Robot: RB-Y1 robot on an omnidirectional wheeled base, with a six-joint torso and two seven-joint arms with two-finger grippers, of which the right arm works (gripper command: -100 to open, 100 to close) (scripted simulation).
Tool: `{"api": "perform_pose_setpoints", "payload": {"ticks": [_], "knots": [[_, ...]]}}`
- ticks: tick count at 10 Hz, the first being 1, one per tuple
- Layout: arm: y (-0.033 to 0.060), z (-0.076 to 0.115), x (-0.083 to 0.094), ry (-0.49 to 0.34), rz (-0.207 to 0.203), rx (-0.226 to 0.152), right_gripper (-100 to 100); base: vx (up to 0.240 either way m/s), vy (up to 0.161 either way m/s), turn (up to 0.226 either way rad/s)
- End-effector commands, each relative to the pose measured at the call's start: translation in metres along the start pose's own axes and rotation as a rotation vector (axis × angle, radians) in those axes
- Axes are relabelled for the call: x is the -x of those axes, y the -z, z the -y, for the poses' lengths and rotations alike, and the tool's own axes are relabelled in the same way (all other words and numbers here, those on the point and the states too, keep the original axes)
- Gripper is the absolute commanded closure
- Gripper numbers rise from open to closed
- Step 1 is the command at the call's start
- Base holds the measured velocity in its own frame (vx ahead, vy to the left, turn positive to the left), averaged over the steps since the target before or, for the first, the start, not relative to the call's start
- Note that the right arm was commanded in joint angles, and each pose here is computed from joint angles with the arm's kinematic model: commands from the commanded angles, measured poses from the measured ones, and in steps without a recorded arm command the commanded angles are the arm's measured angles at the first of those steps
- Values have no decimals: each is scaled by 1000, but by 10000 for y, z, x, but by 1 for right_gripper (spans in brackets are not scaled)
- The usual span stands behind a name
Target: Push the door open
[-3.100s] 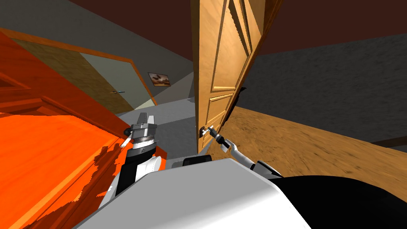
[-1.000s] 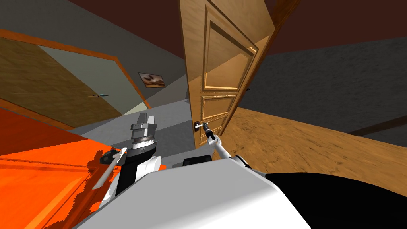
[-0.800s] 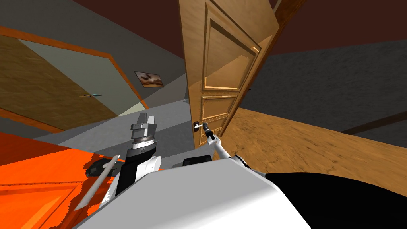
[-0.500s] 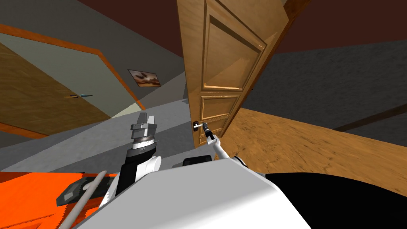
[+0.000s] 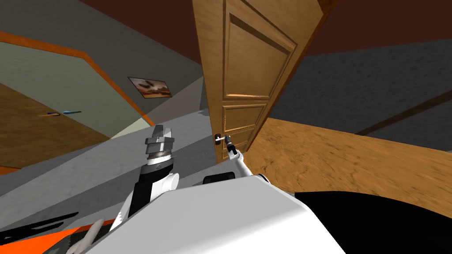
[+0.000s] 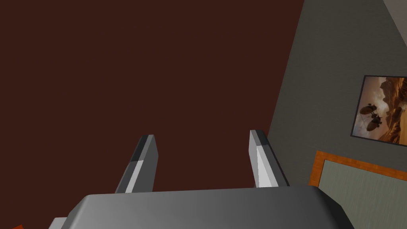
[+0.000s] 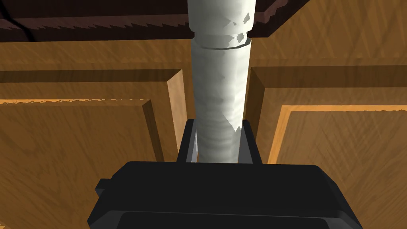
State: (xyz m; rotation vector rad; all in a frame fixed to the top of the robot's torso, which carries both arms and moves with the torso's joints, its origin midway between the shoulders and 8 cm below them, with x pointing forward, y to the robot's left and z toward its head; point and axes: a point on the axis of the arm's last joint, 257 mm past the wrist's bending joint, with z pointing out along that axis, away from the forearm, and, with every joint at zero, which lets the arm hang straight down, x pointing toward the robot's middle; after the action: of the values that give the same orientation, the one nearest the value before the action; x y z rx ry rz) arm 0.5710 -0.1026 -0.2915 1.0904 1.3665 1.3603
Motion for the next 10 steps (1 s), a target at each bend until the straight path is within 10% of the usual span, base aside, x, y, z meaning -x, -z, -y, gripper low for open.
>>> {"api": "perform_pose_setpoints", "payload": {"ticks": [1,10], "knots": [[0,0,0,0,0,0,100,23,78,-82],[-150,40,449,54,48,-6,100,130,-18,-48]]}}
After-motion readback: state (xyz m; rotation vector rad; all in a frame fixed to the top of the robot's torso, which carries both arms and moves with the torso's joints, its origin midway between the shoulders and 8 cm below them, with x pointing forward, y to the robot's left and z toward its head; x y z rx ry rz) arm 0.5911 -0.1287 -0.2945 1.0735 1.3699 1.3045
